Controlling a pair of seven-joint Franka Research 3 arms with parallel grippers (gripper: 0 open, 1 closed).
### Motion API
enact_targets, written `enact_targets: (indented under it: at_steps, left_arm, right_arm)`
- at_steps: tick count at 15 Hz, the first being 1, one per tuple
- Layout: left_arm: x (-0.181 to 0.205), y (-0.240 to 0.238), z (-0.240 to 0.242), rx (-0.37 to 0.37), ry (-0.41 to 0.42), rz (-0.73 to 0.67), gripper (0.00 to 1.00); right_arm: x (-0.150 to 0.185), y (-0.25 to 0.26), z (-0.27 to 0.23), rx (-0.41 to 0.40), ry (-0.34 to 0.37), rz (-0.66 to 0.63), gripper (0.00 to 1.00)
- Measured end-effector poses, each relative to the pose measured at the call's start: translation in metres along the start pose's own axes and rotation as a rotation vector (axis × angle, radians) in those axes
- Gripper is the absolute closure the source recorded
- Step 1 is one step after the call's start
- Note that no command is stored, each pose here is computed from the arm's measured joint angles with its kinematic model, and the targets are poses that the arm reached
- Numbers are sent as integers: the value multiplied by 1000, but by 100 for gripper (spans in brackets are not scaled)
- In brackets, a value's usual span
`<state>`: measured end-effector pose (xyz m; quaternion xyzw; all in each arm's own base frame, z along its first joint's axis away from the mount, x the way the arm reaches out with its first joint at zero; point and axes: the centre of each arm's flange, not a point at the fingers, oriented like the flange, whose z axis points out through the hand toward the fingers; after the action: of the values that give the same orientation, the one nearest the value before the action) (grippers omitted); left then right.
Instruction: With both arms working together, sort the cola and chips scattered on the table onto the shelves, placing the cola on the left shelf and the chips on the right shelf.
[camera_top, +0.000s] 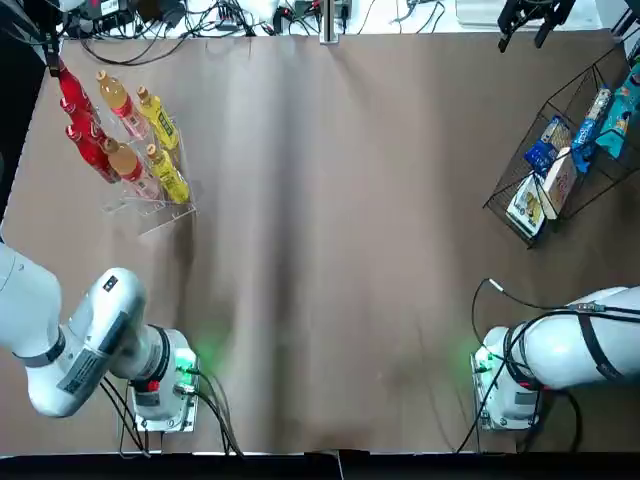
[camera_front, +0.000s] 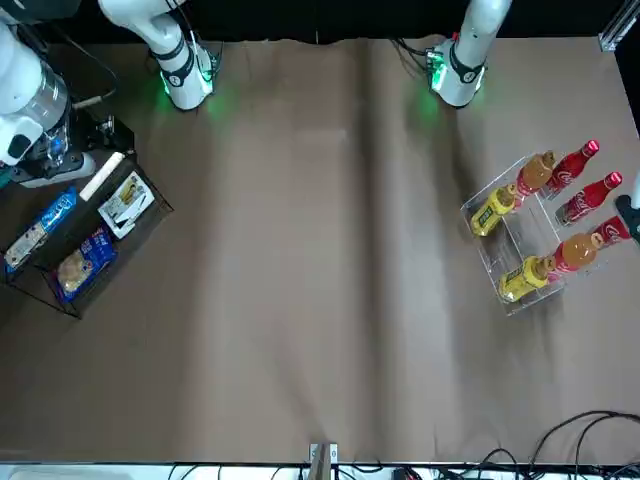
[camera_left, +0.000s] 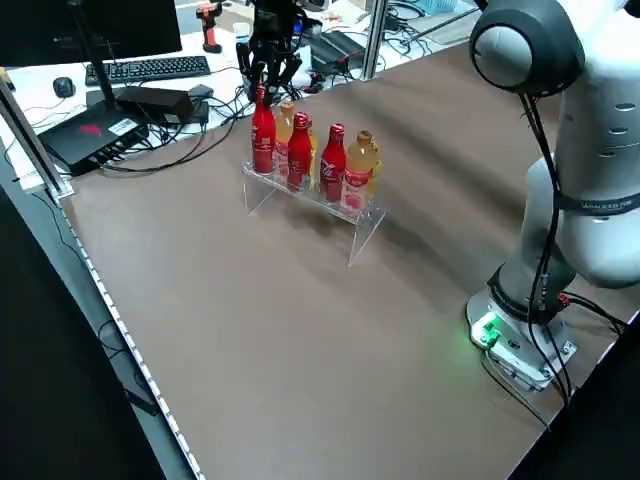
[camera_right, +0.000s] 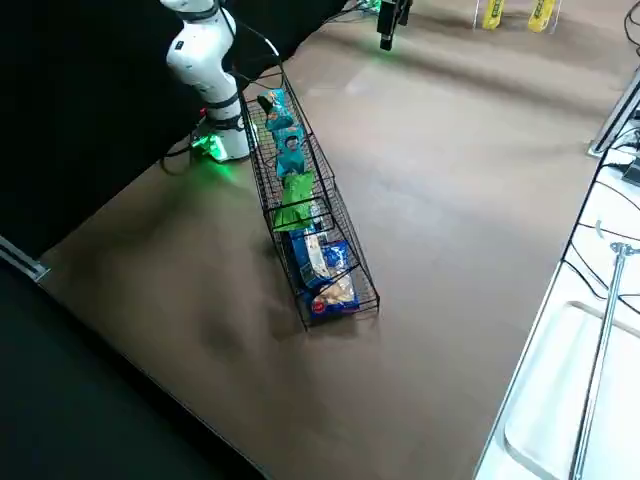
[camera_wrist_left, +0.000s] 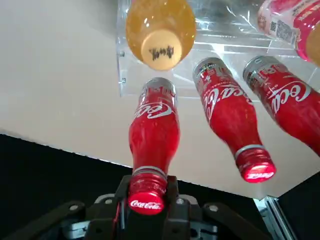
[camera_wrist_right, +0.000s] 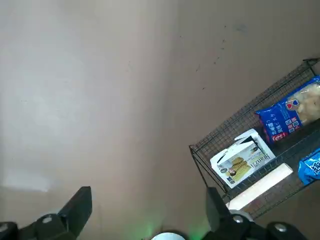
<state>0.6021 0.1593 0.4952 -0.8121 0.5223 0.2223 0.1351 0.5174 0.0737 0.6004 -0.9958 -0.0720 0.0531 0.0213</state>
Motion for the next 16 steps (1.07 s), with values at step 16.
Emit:
enact_targets:
  at_steps: [16]
  left_arm:
    - [33,12,0,-4,0,0,69]
  right_arm:
    - [3,18,0,3,13,33,0]
